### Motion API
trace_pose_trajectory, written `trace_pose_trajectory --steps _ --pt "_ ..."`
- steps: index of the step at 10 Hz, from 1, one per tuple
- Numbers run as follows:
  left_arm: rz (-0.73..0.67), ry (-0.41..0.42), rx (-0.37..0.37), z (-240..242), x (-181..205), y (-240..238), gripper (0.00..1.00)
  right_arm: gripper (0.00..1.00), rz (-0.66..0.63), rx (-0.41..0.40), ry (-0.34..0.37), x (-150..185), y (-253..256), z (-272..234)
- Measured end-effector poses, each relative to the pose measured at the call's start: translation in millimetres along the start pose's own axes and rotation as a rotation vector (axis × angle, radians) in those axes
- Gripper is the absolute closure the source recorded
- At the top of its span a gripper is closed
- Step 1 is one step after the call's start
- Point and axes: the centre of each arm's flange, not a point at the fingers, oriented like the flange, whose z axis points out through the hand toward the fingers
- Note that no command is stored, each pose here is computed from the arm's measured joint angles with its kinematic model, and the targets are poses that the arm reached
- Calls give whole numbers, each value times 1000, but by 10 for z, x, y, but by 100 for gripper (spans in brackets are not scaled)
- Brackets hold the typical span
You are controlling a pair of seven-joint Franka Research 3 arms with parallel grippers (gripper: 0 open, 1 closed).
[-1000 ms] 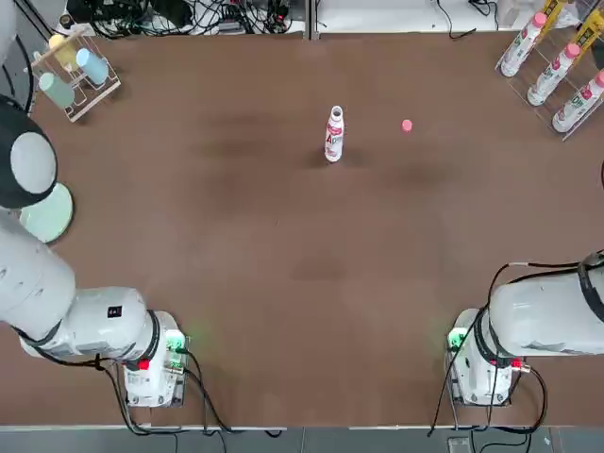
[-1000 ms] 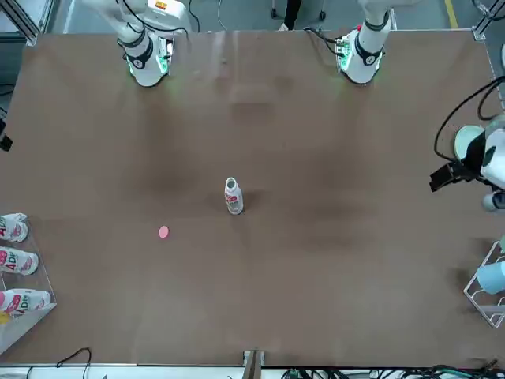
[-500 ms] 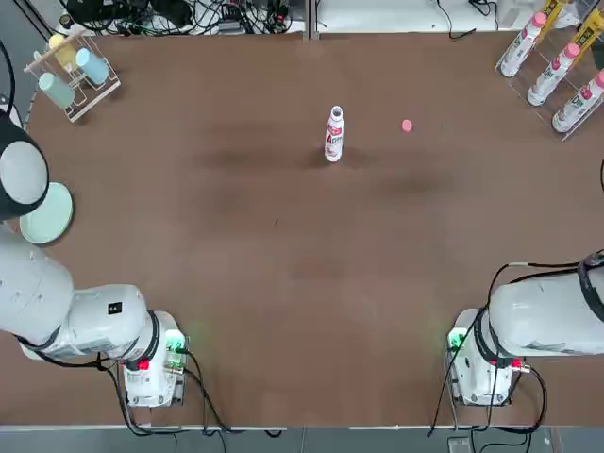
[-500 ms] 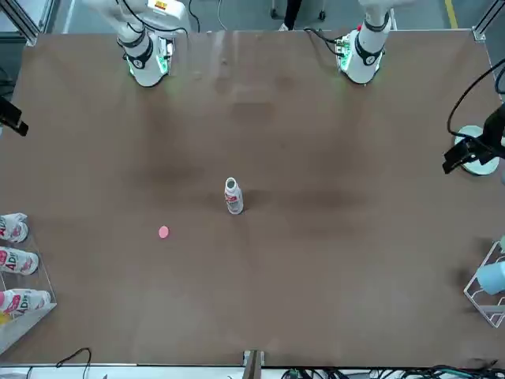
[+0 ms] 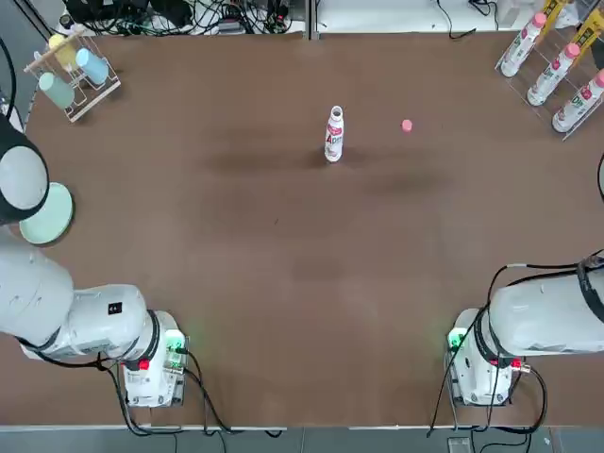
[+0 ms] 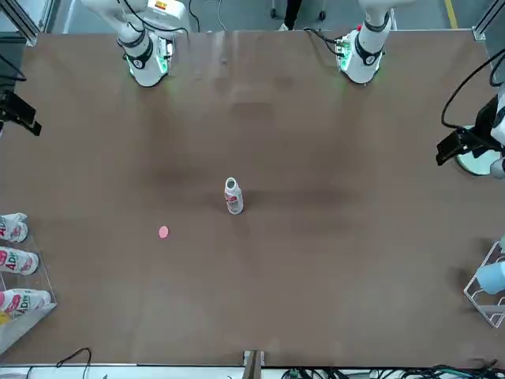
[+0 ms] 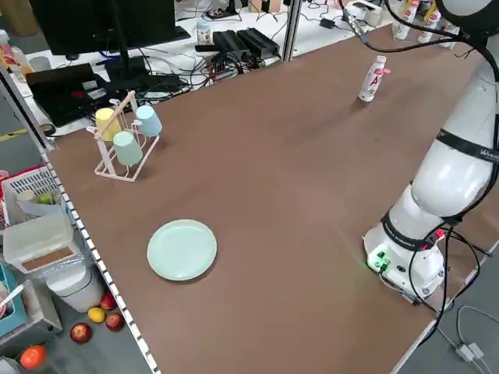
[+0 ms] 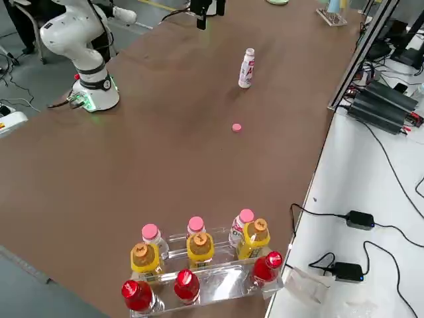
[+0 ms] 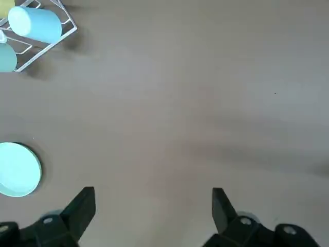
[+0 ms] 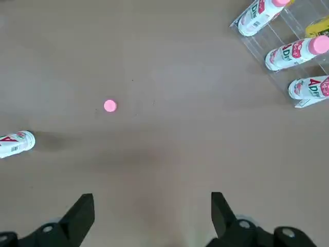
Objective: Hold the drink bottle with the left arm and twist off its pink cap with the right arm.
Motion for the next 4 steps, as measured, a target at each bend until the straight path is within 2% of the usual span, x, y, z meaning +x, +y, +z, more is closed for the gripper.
trace_pose_trajectory --steps 4 --pt "0 -1 0 -1 -2 -1 0 0 3 1 25 95 11 49"
